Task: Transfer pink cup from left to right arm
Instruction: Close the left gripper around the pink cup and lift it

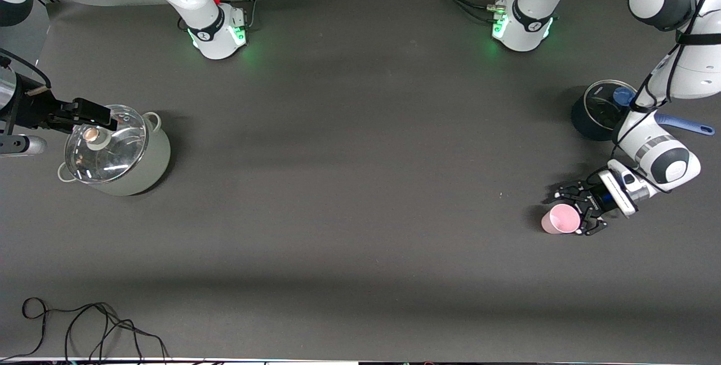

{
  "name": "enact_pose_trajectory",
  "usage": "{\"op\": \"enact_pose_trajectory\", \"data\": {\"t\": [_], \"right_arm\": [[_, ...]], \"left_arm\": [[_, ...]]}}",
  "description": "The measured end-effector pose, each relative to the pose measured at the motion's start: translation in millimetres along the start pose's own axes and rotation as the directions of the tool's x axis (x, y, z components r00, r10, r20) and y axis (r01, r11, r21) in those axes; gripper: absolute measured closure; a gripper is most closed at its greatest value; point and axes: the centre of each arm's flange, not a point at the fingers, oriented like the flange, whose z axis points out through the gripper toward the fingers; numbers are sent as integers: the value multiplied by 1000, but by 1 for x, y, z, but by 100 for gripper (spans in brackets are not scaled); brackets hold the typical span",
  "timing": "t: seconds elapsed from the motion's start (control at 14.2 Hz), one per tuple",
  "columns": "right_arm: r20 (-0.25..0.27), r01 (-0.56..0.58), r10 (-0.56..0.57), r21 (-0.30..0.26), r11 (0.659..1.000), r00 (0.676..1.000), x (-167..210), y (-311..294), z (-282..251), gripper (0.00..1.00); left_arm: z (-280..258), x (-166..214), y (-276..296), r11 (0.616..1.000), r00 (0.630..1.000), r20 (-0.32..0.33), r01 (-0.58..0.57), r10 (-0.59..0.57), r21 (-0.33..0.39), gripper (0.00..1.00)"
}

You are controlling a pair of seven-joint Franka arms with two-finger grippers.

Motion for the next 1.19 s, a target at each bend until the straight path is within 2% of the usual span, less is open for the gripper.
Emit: {"op": "enact_pose_trajectory", "data": {"t": [0.42,0.49,0.63,0.7,0.98,1.19], "right_arm": [[0,0,0,0,1000,1000,0,0,0,0],[0,0,0,0,1000,1000,0,0,0,0],[0,1,-1,0,1000,1000,0,0,0,0],[0,1,-1,0,1000,1000,0,0,0,0],[0,1,-1,0,1000,1000,0,0,0,0],[0,1,-1,0,1000,1000,0,0,0,0]], "left_arm": [[11,-1,1,1000,1000,-9,13,-13,17,0],[12,-1,1,1000,1000,-10,13,-13,17,5],[11,0,0,1000,1000,-10,13,-13,19,30],[11,0,0,1000,1000,-10,12,-12,20,35],[11,4,-3,1000,1000,-12,21,-21,22,35],[13,51,-19,998,997,-25,68,-67,14,35]]}}
